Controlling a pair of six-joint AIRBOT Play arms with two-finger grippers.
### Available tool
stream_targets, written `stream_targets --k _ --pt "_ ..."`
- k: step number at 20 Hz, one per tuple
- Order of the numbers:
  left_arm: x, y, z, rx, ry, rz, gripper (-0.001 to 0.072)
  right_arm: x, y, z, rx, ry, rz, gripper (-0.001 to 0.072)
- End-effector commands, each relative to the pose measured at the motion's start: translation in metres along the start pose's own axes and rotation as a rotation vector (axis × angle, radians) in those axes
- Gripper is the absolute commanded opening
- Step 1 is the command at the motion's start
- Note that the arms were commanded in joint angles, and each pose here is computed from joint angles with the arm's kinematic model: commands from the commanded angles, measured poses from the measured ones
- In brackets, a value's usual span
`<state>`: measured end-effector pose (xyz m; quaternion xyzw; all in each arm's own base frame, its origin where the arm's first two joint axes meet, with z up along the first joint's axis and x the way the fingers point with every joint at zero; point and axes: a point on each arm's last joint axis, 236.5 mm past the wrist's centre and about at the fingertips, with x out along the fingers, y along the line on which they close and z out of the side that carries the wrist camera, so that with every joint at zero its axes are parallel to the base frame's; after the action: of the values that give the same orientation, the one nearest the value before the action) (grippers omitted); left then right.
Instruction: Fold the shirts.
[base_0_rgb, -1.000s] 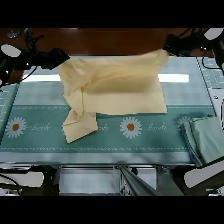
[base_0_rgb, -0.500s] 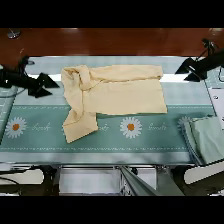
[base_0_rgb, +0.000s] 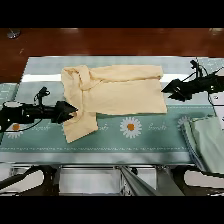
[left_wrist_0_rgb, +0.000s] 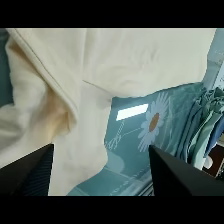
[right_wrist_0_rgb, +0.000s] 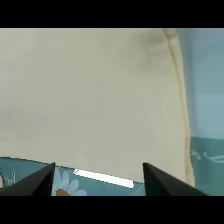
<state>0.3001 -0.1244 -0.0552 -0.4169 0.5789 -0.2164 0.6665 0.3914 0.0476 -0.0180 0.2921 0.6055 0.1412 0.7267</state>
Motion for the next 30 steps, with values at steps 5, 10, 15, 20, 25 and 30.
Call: stream_targets --k 5,10,15,20,25,30 --pt "0.026 0.009 0.009 0.032 -0.075 0.068 0.0699 0.02 0.024 -0.014 -0.057 0.017 0.021 0.0629" --pt "0.051 0.007 0.001 0.073 -0.053 0.106 0.0555 0.021 0.024 -0.011 -0.041 0.006 0.017 0.0629" --pt "0.047 0.001 0.007 0.098 -0.049 0.092 0.0022 0.018 0.017 -0.011 -0.035 0.005 0.001 0.0629" --pt "0.03 -0.015 0.022 0.114 -0.053 0.042 0.0022 0.009 -0.054 -0.039 0.164 0.088 -0.186 0.0629" --pt "0.03 -0.016 0.022 0.114 -0.052 0.042 0.0022 0.027 -0.069 -0.077 0.192 0.183 -0.194 0.0629" --pt "0.03 -0.016 0.022 0.114 -0.052 0.042 0.0022 0.031 -0.072 -0.051 0.215 0.068 -0.197 0.0629"
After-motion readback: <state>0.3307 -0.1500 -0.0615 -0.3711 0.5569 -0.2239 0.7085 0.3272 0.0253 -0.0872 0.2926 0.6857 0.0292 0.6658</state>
